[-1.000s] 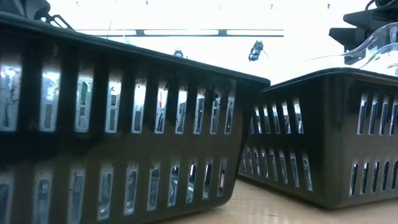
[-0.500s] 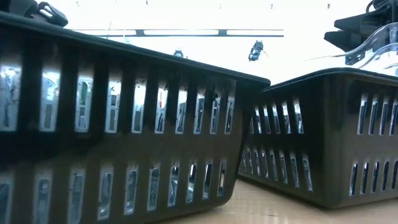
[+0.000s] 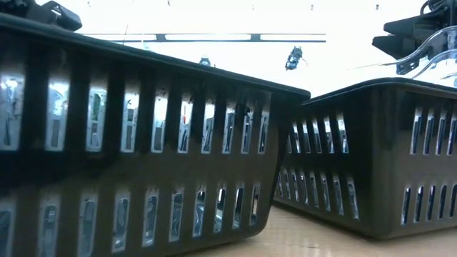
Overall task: Stack baskets by color
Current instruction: Stack the bottom black transparent bin on the left black transparent bin
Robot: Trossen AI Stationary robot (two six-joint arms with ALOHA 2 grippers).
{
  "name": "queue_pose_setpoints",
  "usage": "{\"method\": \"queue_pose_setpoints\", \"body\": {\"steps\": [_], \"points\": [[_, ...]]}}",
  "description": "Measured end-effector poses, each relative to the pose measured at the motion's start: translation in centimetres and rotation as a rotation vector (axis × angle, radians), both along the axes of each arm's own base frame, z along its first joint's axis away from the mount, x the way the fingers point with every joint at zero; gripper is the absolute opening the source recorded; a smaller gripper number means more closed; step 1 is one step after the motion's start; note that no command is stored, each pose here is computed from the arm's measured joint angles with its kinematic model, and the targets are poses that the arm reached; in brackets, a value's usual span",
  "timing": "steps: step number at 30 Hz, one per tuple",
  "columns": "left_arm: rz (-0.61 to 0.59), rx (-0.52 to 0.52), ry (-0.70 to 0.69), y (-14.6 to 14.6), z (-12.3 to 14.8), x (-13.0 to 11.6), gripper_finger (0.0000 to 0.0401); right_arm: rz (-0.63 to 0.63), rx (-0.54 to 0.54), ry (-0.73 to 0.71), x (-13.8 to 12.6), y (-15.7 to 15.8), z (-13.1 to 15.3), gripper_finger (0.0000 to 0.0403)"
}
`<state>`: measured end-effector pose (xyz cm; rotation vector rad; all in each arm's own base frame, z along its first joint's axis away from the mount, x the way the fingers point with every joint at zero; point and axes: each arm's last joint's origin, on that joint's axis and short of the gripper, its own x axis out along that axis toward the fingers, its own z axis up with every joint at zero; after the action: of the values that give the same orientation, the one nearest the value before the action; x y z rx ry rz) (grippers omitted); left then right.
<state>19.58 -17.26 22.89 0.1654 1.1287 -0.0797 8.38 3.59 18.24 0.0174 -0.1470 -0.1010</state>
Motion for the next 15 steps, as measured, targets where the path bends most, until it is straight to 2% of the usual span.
{"method": "queue_pose_setpoints", "body": {"steps": [3, 6, 10, 15], "points": [[-0.019, -0.032, 0.055, -0.2, -0.4, 0.0, 0.0209, 0.000, 0.000, 0.000, 0.0, 0.0, 0.0, 0.0189], [-0.012, -0.048, 0.076, -0.4, -0.8, 0.1, 0.0230, 0.000, 0.000, 0.000, 0.0, 0.0, 0.0, 0.0189], [0.001, -0.032, 0.091, -0.6, -1.3, 0.3, 0.0225, 0.000, 0.000, 0.000, 0.0, 0.0, 0.0, 0.0189], [0.005, 0.003, 0.121, -0.7, -2.3, 0.7, 0.0194, 0.000, 0.000, 0.000, 0.0, 0.0, 0.0, 0.0189]]}}
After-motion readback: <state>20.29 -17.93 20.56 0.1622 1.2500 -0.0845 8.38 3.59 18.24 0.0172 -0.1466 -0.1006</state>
